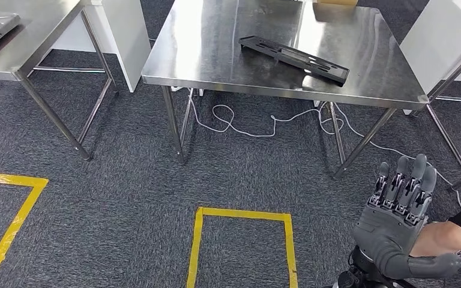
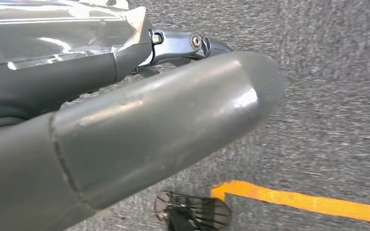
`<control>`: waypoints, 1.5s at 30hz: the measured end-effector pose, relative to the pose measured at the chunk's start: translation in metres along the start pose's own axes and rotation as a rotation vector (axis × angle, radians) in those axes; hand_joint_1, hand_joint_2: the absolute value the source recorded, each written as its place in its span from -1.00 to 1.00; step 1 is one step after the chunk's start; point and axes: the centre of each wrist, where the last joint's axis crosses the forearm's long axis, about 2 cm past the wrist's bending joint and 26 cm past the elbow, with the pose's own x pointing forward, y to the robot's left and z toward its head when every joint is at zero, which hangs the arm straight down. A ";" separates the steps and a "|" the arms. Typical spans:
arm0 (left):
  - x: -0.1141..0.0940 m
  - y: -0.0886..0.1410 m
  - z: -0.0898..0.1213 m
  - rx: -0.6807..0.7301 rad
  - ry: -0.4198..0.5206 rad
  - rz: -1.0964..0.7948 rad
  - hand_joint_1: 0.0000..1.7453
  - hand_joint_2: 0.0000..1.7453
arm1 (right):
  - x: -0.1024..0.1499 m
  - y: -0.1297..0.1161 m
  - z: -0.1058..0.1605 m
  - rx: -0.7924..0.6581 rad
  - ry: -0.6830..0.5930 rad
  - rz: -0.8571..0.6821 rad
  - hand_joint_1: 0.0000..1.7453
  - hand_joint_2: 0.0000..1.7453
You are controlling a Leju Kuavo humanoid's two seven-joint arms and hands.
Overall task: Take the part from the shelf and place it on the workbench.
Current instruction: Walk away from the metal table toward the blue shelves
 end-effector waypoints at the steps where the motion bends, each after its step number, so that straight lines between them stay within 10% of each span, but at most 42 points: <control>1: 0.000 0.000 0.000 0.001 0.000 0.000 -1.00 -1.00 | 0.000 0.000 0.000 0.000 0.002 -0.001 -1.00 -1.00; 45: -0.002 0.000 0.001 0.009 0.012 -0.001 -1.00 -1.00 | -0.013 -0.003 0.005 -0.016 0.040 -0.013 -1.00 -1.00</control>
